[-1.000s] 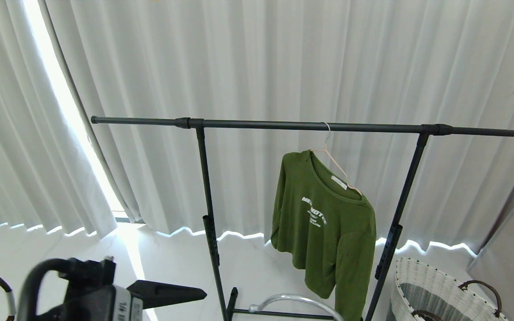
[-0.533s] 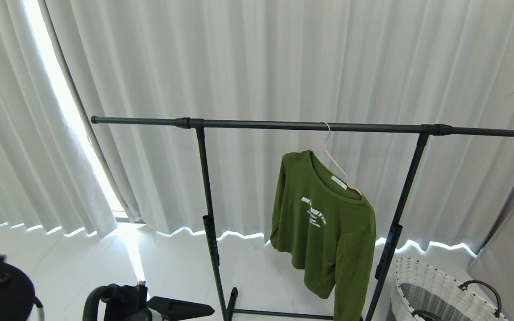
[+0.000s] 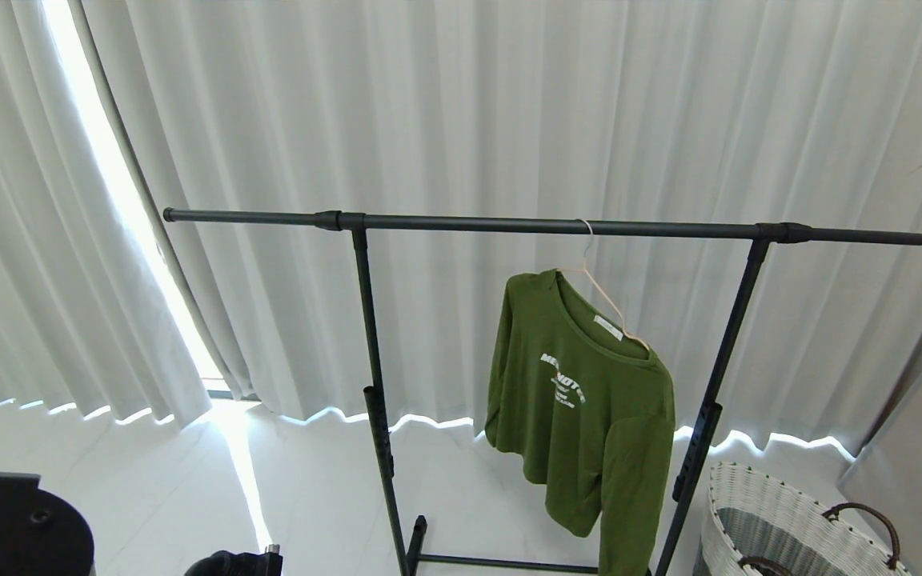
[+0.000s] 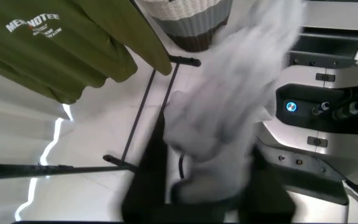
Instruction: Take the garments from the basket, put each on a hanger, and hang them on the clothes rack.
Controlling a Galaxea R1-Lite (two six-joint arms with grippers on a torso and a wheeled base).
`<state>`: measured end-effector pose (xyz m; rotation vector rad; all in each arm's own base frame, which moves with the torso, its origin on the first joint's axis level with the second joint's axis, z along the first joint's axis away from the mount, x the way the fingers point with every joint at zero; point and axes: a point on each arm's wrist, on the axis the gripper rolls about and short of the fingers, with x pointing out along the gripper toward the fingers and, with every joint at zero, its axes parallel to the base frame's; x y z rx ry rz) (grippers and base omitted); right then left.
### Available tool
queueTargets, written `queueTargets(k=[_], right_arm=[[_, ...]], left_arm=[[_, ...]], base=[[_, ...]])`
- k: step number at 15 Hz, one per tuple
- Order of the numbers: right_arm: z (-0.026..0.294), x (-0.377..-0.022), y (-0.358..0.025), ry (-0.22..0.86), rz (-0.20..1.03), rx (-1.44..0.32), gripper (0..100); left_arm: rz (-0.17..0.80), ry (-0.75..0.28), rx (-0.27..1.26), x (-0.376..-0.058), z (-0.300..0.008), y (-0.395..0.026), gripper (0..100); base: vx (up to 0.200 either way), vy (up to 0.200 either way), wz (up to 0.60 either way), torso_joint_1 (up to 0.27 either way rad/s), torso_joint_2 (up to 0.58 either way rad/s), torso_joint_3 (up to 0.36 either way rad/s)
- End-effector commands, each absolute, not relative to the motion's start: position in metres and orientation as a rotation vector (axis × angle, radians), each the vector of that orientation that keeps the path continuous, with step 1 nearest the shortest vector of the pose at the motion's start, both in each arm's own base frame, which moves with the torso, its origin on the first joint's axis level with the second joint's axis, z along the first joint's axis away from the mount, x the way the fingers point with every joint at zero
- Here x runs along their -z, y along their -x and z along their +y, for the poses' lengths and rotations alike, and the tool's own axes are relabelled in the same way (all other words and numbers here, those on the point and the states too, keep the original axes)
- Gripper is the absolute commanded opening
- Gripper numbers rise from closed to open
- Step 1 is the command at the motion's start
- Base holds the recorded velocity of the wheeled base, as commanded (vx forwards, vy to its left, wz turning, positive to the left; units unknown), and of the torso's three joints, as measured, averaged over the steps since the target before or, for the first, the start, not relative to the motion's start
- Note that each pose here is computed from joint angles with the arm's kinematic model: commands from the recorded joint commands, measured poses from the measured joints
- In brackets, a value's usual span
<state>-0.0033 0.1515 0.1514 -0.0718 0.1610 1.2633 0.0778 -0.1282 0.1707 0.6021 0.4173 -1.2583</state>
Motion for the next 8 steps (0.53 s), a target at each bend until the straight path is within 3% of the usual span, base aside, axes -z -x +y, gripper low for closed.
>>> queueTargets(k=[1, 6, 7, 8], right_arm=[[0.1517, -0.1511, 0.0032, 0.073, 0.163, -1.262, 0], [0.1509, -0.1496, 0.0031, 0.081, 0.164, -1.262, 0], [0.1503, -0.1484, 0.0029, 0.091, 0.162, -1.261, 100], [0.1494, -0.1481, 0.002, 0.095, 0.159, -1.252, 100]], left_arm=[[0.421, -0.605, 1.258, -0.1693, -0.1275, -0.0774, 0], [0.415, -0.602, 1.257, -0.1703, -0.1272, -0.0773, 0], [0.414, -0.603, 1.254, -0.1707, -0.1274, -0.0774, 0], [0.415, -0.605, 1.25, -0.1703, -0.1272, -0.0774, 0]], base=[[0.0, 0.0, 0.0, 0.0, 0.0, 0.0], [0.0, 0.0, 0.0, 0.0, 0.0, 0.0], [0.0, 0.0, 0.0, 0.0, 0.0, 0.0], [0.0, 0.0, 0.0, 0.0, 0.0, 0.0]])
